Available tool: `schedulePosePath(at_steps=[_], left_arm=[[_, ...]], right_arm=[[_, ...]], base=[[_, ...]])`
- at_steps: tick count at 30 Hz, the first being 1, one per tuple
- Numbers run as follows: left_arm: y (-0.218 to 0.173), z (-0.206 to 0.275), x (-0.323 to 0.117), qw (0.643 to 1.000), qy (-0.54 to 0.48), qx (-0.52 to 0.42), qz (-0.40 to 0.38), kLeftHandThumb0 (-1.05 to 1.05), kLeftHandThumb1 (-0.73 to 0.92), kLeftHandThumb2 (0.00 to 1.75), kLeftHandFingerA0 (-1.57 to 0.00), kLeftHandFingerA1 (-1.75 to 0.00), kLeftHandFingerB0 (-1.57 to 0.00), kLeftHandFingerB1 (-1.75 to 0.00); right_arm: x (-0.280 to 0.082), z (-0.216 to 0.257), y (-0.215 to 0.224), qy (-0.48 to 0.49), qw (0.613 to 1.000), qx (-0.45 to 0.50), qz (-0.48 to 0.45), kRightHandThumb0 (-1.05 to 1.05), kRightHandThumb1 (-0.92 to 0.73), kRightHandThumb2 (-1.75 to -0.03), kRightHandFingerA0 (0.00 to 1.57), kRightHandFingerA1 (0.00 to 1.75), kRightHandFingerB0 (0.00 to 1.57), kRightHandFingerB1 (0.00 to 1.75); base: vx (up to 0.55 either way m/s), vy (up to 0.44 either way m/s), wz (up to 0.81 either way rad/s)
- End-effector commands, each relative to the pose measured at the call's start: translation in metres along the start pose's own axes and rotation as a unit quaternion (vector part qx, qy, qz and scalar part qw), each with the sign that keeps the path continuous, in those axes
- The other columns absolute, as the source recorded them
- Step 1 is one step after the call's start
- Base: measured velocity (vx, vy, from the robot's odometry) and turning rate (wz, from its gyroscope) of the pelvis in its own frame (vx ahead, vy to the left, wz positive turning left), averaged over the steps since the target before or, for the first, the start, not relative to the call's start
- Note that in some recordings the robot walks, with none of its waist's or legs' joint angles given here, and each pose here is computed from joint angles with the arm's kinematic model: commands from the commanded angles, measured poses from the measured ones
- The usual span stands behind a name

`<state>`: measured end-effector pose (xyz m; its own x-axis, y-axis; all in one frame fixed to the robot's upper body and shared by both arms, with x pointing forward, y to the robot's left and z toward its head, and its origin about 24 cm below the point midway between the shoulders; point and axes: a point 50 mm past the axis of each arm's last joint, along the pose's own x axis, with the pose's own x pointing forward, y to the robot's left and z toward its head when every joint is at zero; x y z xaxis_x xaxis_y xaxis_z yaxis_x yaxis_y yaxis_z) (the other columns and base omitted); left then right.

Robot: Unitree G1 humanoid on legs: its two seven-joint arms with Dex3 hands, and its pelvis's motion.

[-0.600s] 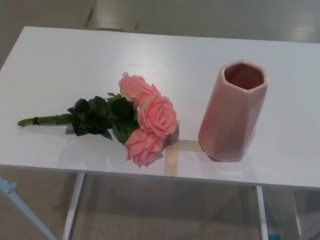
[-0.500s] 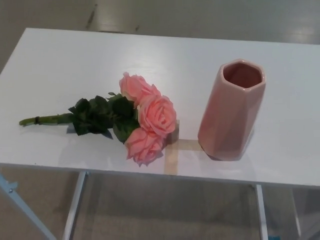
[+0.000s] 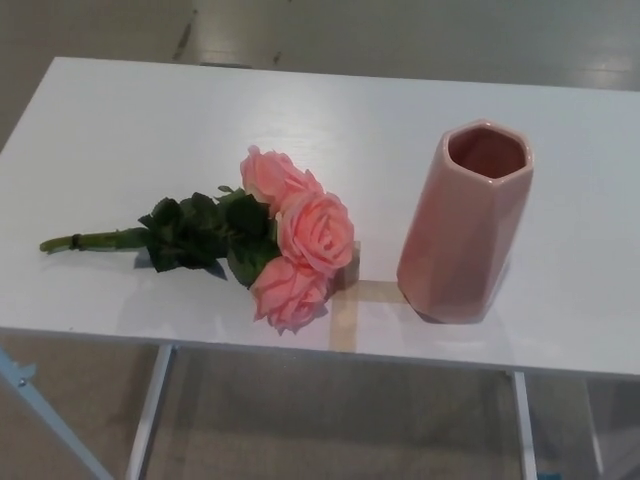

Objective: Use the left hand to pick up the rose and then lift and insert it into the pink vase.

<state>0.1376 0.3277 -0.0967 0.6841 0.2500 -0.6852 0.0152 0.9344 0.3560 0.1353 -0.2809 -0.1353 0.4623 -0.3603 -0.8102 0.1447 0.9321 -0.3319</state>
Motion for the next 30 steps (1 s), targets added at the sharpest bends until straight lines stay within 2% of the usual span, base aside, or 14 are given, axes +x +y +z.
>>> schedulePosePath(at_steps=[1,2,3,4,5,6,7,13,17,21,22,23,24,30], left_arm=[[0.012,0.029,-0.041,0.978,-0.169,0.060,-0.102,-0.66,0.36,0.71,-0.06,-0.21,-0.04,-0.19],[0.014,0.034,-0.050,0.973,-0.191,0.065,-0.109,-0.57,0.35,0.77,-0.02,-0.29,-0.06,-0.27],[0.015,0.038,-0.059,0.968,-0.211,0.072,-0.114,-0.60,0.40,0.77,-0.03,-0.37,-0.01,-0.33],[0.017,0.045,-0.072,0.960,-0.240,0.082,-0.121,-0.32,0.16,0.80,0.00,-0.48,0.00,-0.46],[0.017,0.049,-0.078,0.955,-0.254,0.086,-0.124,-0.32,0.16,0.80,0.00,-0.48,0.00,-0.46],[0.018,0.054,-0.087,0.948,-0.274,0.090,-0.132,-0.61,0.42,0.55,-0.20,-0.31,-0.17,-0.28],[0.019,0.057,-0.096,0.943,-0.289,0.095,-0.138,-0.29,0.17,0.81,-0.06,-0.50,-0.06,-0.48],[0.021,0.090,-0.155,0.897,-0.392,0.096,-0.179,-0.25,0.20,0.81,-0.11,-0.52,-0.11,-0.50],[0.017,0.107,-0.184,0.871,-0.444,0.099,-0.186,-0.24,0.19,0.81,-0.11,-0.52,-0.11,-0.50],[0.019,0.126,-0.209,0.847,-0.500,0.109,-0.146,-0.23,0.18,0.80,-0.13,-0.53,-0.13,-0.50],[0.020,0.128,-0.214,0.841,-0.514,0.108,-0.131,-0.47,0.38,0.52,-0.27,-0.34,-0.31,-0.32],[0.021,0.132,-0.219,0.833,-0.532,0.101,-0.111,-0.25,0.23,0.83,-0.09,-0.51,-0.09,-0.50],[0.022,0.139,-0.220,0.824,-0.550,0.097,-0.099,-0.46,0.37,0.52,-0.28,-0.35,-0.32,-0.32],[0.032,0.191,-0.229,0.761,-0.639,0.105,-0.038,-0.47,0.37,0.52,-0.31,-0.36,-0.30,-0.31]], right_arm=[[0.000,0.003,-0.003,-0.008,1.000,-0.020,-0.007,-0.31,-0.67,-0.59,0.70,0.50,0.58,0.44],[0.001,0.004,-0.003,-0.009,1.000,-0.022,-0.007,-0.31,-0.67,-0.59,0.70,0.50,0.58,0.44],[0.001,0.004,-0.004,-0.009,1.000,-0.025,-0.007,-0.31,-0.67,-0.59,0.71,0.50,0.58,0.44],[0.001,0.004,-0.005,-0.009,1.000,-0.028,-0.008,-0.31,-0.67,-0.59,0.71,0.50,0.58,0.44],[0.001,0.005,-0.006,-0.009,1.000,-0.027,-0.008,-0.31,-0.67,-0.59,0.71,0.50,0.58,0.44],[0.001,0.006,-0.006,-0.010,0.999,-0.030,-0.009,-0.32,-0.67,-0.59,0.71,0.50,0.58,0.44],[0.001,0.004,-0.006,-0.008,0.999,-0.033,-0.010,-0.32,-0.67,-0.59,0.71,0.50,0.58,0.44],[0.001,0.004,-0.003,-0.007,0.999,-0.032,-0.008,-0.32,-0.67,-0.59,0.71,0.50,0.58,0.43],[0.000,0.002,-0.005,-0.004,0.999,-0.030,-0.008,-0.32,-0.67,-0.59,0.71,0.50,0.58,0.43],[0.001,0.008,-0.004,-0.009,0.999,-0.031,-0.006,-0.32,-0.67,-0.59,0.71,0.50,0.58,0.44],[0.001,0.005,-0.003,-0.006,0.999,-0.031,-0.006,-0.32,-0.67,-0.59,0.71,0.50,0.58,0.44],[0.001,0.003,-0.003,-0.005,0.999,-0.032,-0.007,-0.31,-0.67,-0.59,0.71,0.51,0.57,0.44],[0.001,0.007,-0.003,-0.008,0.999,-0.031,-0.007,-0.32,-0.67,-0.59,0.71,0.50,0.58,0.44],[0.002,0.014,-0.004,-0.016,0.999,-0.042,-0.008,-0.31,-0.67,-0.59,0.71,0.50,0.56,0.43]], base=[[0.00,0.000,0.00],[0.00,0.000,0.00],[0.00,0.000,0.00],[0.00,0.000,0.00],[0.00,0.000,0.00],[0.00,0.000,0.00],[0.00,0.000,0.00],[0.00,0.000,0.00],[0.00,0.000,0.00],[0.00,0.000,0.00],[0.00,0.000,0.00],[0.00,0.000,0.00],[0.00,0.000,0.00],[0.00,0.000,0.00]])
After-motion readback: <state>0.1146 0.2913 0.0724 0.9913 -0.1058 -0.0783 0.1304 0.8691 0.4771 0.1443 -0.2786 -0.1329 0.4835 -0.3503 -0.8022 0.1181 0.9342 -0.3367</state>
